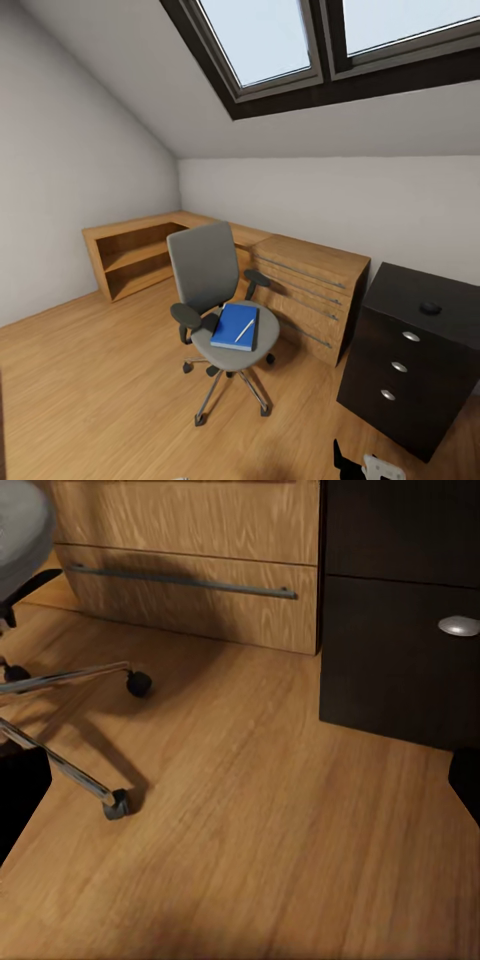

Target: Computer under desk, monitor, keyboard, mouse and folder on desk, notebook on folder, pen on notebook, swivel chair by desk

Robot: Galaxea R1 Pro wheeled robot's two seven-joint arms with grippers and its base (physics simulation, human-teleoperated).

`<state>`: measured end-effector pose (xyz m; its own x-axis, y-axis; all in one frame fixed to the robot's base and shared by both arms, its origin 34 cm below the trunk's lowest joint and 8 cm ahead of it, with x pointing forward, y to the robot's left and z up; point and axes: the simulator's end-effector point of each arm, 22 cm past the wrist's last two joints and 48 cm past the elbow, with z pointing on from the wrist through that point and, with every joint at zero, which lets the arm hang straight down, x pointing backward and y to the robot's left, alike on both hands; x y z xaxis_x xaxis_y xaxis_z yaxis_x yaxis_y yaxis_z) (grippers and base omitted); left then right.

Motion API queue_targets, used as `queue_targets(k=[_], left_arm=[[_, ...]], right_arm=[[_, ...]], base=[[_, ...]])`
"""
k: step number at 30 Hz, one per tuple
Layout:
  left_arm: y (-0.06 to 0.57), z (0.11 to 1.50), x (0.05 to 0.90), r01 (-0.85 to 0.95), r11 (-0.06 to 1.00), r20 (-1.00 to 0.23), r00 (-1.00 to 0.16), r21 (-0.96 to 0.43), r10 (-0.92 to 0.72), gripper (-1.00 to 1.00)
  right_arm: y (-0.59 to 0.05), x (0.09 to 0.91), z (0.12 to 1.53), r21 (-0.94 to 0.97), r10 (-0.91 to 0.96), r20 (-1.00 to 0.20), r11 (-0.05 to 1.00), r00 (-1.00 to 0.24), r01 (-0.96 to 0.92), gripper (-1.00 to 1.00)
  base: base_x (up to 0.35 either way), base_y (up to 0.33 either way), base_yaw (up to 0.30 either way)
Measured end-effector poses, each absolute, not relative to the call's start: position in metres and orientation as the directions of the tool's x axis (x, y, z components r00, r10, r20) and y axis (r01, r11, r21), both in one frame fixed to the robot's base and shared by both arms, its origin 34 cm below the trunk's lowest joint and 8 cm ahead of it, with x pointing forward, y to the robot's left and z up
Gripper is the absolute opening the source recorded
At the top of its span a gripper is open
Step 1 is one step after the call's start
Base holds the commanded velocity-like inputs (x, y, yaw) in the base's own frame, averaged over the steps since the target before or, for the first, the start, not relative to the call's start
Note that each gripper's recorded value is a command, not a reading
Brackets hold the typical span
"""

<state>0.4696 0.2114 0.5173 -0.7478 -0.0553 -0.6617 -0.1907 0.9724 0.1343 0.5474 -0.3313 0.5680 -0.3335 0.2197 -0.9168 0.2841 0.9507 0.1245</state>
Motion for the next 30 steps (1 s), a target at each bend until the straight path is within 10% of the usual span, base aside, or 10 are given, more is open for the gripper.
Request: queue_targets(k=[30], left_arm=[[0.212, 0.563, 0.465, -0.186, 0.972, -0.645, -0.763, 0.143, -0.051, 1.00]], right_arm=[[-0.329, 0.551, 0.620, 0.126, 0.221, -0.916, 0.951, -0.335, 0.283, 1.00]], base=[[0.000, 0.000, -0.092]])
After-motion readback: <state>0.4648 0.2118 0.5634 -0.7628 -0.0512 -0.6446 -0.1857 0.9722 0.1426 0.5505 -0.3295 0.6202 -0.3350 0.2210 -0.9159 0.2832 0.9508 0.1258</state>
